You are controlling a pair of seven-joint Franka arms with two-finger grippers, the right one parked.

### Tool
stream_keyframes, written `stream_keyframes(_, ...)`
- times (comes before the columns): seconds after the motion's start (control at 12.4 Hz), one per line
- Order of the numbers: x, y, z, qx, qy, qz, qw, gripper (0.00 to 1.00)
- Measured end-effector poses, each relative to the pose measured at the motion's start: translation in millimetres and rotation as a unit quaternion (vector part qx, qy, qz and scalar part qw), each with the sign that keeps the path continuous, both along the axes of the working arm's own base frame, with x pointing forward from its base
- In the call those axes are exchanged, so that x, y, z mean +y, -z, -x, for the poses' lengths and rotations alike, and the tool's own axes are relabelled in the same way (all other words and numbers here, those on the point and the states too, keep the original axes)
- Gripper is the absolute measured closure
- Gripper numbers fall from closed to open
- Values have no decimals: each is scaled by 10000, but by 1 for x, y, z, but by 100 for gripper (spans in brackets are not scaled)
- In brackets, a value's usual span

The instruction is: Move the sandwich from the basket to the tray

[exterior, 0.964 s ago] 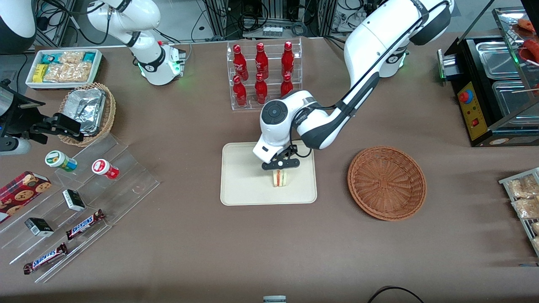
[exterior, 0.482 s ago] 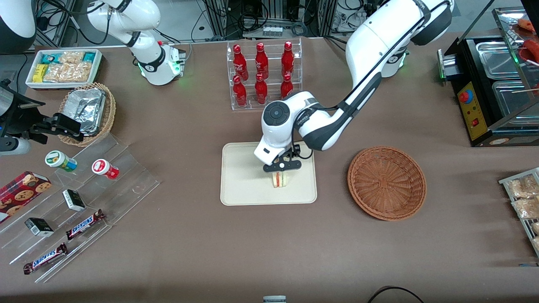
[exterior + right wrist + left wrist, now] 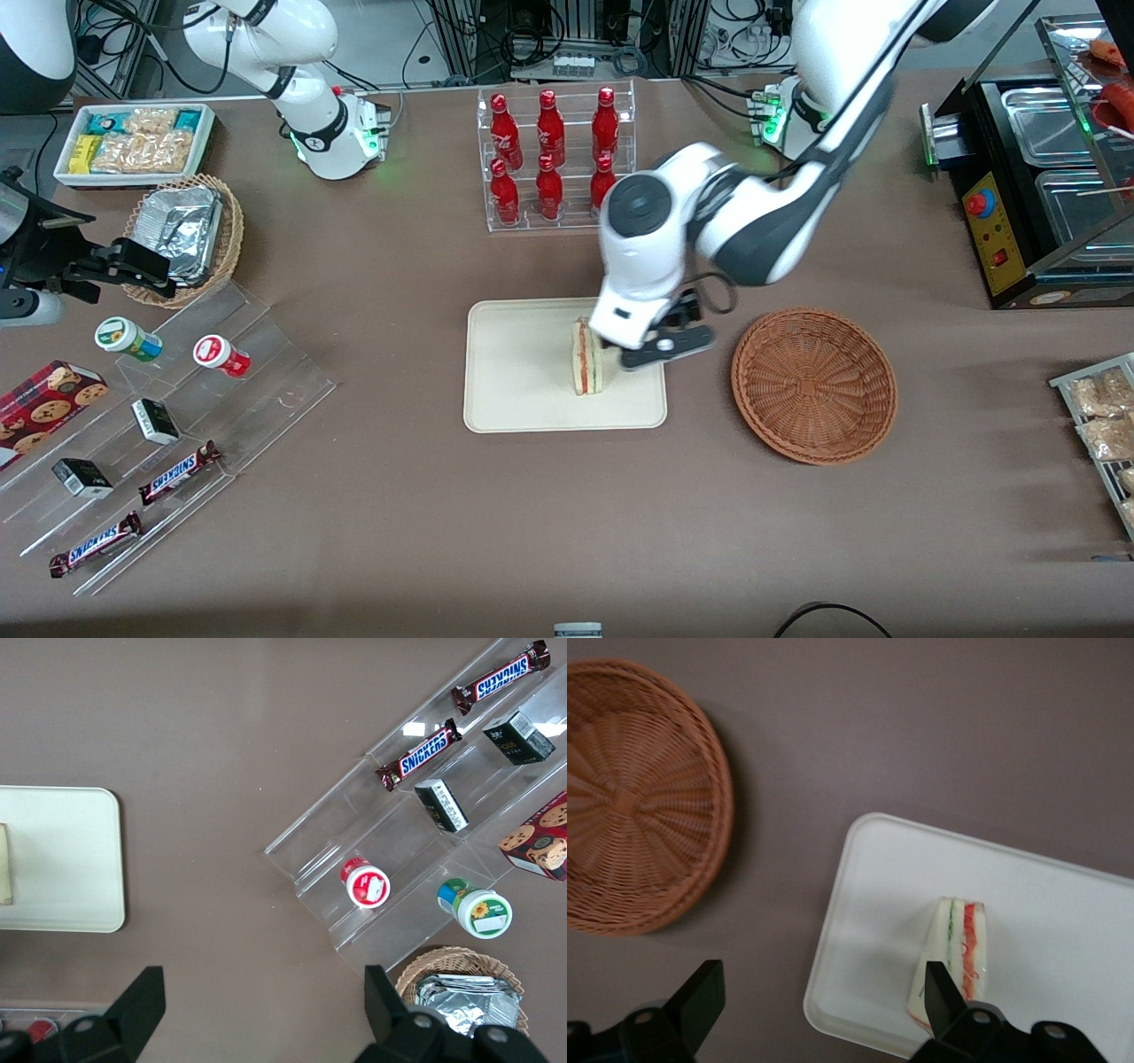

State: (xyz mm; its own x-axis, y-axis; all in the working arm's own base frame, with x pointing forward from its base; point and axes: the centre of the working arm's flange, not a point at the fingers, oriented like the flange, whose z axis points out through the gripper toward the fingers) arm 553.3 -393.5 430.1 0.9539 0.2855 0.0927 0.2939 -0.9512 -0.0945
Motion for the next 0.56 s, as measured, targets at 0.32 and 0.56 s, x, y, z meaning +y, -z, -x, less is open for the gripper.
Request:
stream_keyframes(0.32,50,-45,-5,205,35,-119,9997,0)
stream_keyframes(0.56,96,-69,-11,507,331,-224,9979,0)
